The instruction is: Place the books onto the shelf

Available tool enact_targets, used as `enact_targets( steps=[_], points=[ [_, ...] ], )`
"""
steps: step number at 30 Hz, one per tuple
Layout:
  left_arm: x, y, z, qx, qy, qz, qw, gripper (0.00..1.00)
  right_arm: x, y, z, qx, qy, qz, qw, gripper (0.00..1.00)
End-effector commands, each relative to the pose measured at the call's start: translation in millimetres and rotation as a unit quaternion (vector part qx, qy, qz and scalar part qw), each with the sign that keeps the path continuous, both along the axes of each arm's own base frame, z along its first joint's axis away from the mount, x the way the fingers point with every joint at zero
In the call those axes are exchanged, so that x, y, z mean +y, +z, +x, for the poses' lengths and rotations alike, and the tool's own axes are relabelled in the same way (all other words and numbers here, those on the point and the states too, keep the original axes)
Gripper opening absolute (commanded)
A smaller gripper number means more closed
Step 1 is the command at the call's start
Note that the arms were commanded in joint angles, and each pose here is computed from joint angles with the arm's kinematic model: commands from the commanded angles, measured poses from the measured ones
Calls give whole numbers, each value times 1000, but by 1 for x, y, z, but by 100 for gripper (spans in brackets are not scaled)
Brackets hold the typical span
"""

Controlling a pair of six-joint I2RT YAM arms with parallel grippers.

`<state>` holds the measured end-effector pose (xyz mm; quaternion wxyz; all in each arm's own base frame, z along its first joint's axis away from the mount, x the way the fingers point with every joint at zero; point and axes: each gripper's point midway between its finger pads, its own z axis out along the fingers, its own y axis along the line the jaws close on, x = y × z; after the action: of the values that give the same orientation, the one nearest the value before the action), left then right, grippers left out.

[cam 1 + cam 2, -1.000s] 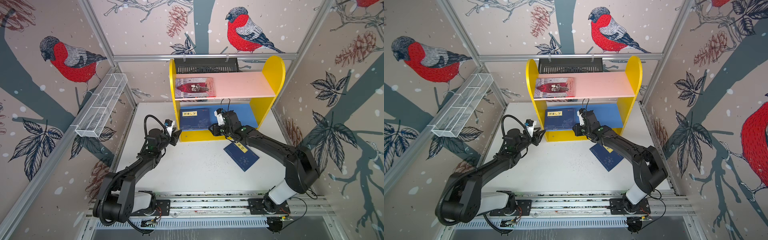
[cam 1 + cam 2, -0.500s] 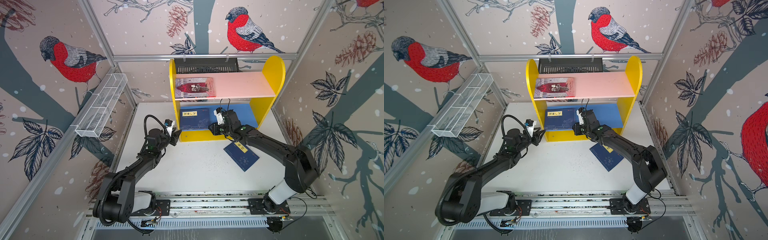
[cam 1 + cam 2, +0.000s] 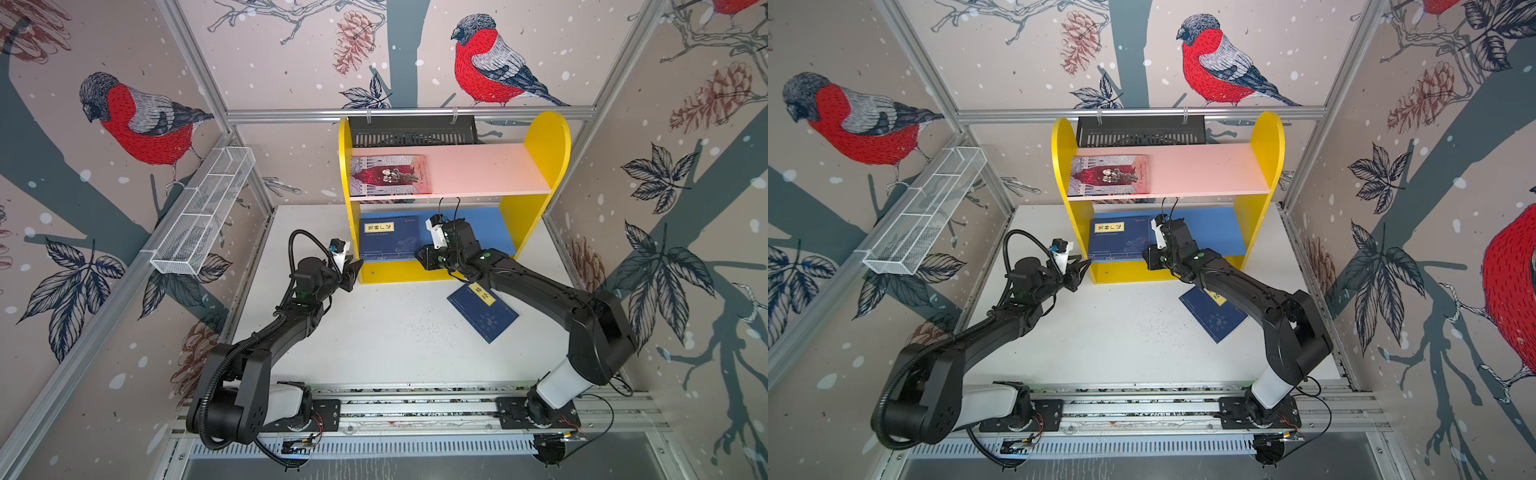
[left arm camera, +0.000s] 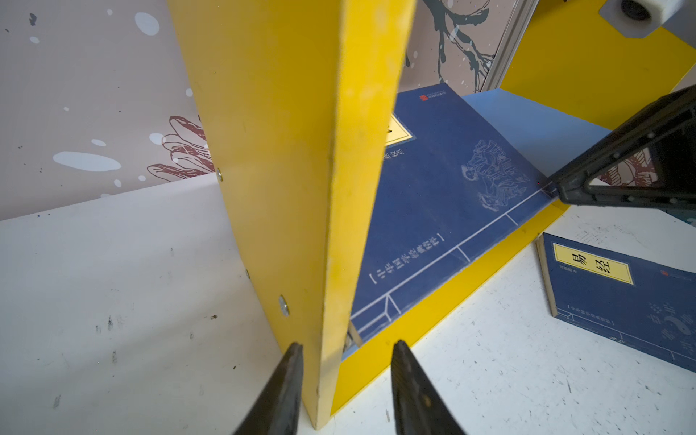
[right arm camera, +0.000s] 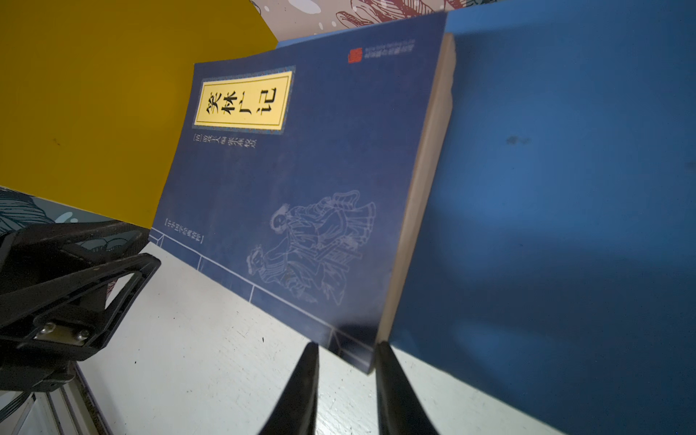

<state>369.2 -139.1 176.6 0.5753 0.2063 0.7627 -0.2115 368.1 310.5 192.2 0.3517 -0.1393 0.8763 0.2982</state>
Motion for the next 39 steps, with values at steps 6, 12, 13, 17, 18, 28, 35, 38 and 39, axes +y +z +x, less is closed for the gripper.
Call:
enact_targets(
  steps=[6, 12, 13, 17, 18, 28, 35, 38, 39],
  points=[
    [-1, 14, 5, -33, -1, 0, 999, 38, 2, 13, 5, -25, 1, 3, 1000, 33],
    [0, 15, 6, -37, 3, 3, 999, 37, -2, 13, 3, -27, -2, 0, 1000, 36],
    [0, 15, 6, -37, 3, 3, 999, 36, -2, 13, 2, -27, -3, 1, 1000, 36],
    [0, 15, 7, -38, 4, 3, 999, 35, -5, 14, 1, -28, -7, 3, 1000, 36],
    [0, 15, 7, -38, 4, 3, 999, 34, -5, 15, 0, -27, -7, 4, 1000, 36],
    [0, 14, 8, -38, 5, 3, 999, 33, -17, 5, -10, -24, -14, -12, 1000, 35],
    [0, 13, 8, -37, 4, 6, 999, 33, -17, -2, -9, -21, -14, -25, 999, 35],
    [-1, 13, 8, -37, 2, 6, 999, 33, -15, -5, -8, -20, -12, -30, 999, 36],
    [0, 13, 8, -37, 3, 7, 999, 33, -14, -6, -7, -20, -11, -31, 999, 35]
  ],
)
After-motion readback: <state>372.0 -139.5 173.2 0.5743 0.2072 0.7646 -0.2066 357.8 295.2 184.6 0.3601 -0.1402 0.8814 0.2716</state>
